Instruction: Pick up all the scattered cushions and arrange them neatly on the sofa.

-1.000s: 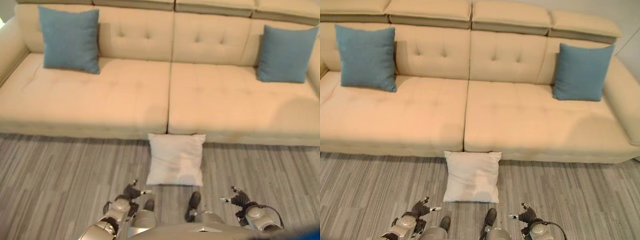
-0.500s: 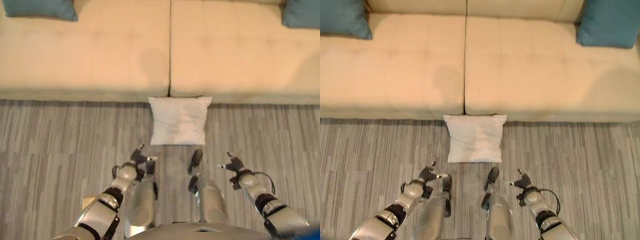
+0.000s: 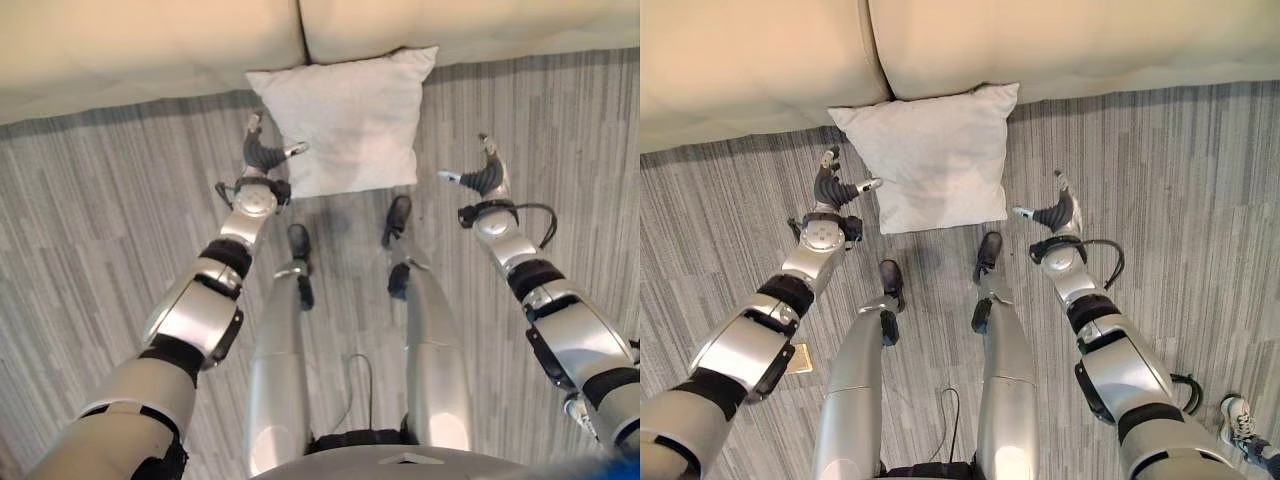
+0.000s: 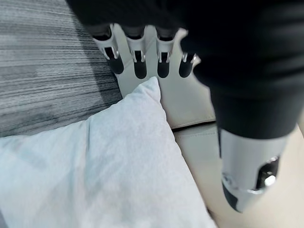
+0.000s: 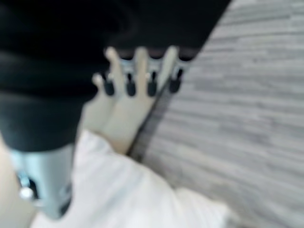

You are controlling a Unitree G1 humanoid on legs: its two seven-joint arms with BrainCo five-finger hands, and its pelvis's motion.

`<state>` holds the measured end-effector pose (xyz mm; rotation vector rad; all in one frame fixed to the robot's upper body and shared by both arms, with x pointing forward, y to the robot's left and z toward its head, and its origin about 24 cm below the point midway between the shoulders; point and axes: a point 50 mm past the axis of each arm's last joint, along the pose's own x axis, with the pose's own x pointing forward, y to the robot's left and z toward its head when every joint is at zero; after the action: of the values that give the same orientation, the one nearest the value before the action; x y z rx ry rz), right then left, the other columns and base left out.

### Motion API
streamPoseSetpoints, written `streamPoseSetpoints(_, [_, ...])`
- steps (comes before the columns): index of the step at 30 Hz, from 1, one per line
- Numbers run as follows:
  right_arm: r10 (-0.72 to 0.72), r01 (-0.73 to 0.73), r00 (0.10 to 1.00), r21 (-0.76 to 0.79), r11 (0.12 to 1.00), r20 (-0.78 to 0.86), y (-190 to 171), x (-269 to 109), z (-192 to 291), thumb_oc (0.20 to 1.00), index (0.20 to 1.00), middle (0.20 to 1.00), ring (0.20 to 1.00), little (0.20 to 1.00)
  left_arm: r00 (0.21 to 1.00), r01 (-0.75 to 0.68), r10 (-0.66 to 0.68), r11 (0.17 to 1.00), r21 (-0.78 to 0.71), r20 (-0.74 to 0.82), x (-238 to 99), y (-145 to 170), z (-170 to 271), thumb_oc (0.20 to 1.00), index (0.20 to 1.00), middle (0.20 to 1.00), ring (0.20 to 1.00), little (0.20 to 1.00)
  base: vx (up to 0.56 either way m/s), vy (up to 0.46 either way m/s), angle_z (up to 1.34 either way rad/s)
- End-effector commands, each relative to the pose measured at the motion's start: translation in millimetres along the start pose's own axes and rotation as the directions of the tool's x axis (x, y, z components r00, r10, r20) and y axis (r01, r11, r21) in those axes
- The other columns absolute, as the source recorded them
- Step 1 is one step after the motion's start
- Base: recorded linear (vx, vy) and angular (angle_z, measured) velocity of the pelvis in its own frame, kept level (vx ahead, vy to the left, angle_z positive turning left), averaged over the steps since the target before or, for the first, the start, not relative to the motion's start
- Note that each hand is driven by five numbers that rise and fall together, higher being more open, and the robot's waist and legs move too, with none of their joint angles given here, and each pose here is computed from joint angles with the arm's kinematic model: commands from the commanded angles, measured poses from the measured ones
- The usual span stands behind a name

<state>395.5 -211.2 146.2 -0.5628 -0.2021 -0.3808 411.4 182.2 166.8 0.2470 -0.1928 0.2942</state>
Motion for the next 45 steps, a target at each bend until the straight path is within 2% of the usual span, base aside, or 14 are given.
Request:
streamPoseSetpoints(1, [-0.135,0.132,0.99,0.055,0.99,0.049,-17.4,-0.6,1.9,1.0,1.0,1.0,1.0,1.0,0.992,-0.119,0.117,0.992,-0.039,-0.036,-1.6,18.8,-12.4,1.0,1.0,1.0,1.0,1.0,0.02,0.053,0.02])
streamPoseSetpoints(8, [-0.285,0.26,0.947,0.166,0.951,0.148,-46.6,20.5,46.8,1.0,1.0,1.0,1.0,1.0,0.976,-0.209,0.21,0.978,-0.021,0.059,20.8,40.8,33.3,1.0,1.0,1.0,1.0,1.0,-0.01,0.016,-0.02])
streamPoseSetpoints(13, [-0.296,0.257,0.934,0.199,0.946,0.199,-58.7,26.1,63.7,1.0,1.0,1.0,1.0,1.0,0.966,-0.23,0.228,0.973,-0.003,0.118,28.4,53.8,54.9,1.0,1.0,1.0,1.0,1.0,0.02,0.018,-0.01])
streamPoseSetpoints(19, [-0.268,0.18,0.913,0.285,0.941,0.309,-74.8,26.6,94.0,1.0,1.0,1.0,1.0,1.0,0.952,-0.229,0.223,0.973,0.003,0.211,37.0,64.6,94.9,1.0,1.0,1.0,1.0,1.0,0.04,0.042,-0.03])
streamPoseSetpoints(27, [-0.283,0.152,0.873,0.33,0.932,0.396,-80.5,20.2,116.1,1.0,1.0,1.0,1.0,1.0,0.947,-0.223,0.238,0.971,-0.09,0.217,40.5,58.5,120.3,1.0,1.0,1.0,1.0,1.0,0.03,0.021,-0.03])
streamPoseSetpoints(33, [-0.259,0.095,0.844,0.344,0.934,0.47,-84.3,10.6,125.4,1.0,1.0,1.0,1.0,1.0,0.959,-0.223,0.245,0.963,-0.152,0.14,43.1,54.5,120.4,1.0,1.0,1.0,1.0,1.0,0.01,-0.012,-0.04])
streamPoseSetpoints(40, [-0.217,0.046,0.826,0.321,0.946,0.52,-90.2,1.6,124.4,1.0,1.0,1.0,1.0,1.0,0.985,-0.124,0.148,0.964,-0.233,0.086,40.3,28.1,112.8,1.0,1.0,1.0,1.0,1.0,0.01,-0.019,-0.04])
streamPoseSetpoints(45, [-0.197,0.014,0.819,0.324,0.946,0.539,-90.7,0.6,129.7,1.0,1.0,1.0,1.0,1.0,0.987,-0.028,0.075,0.954,-0.297,0.145,35.6,6.4,129.1,1.0,1.0,1.0,1.0,1.0,0.01,-0.032,-0.03])
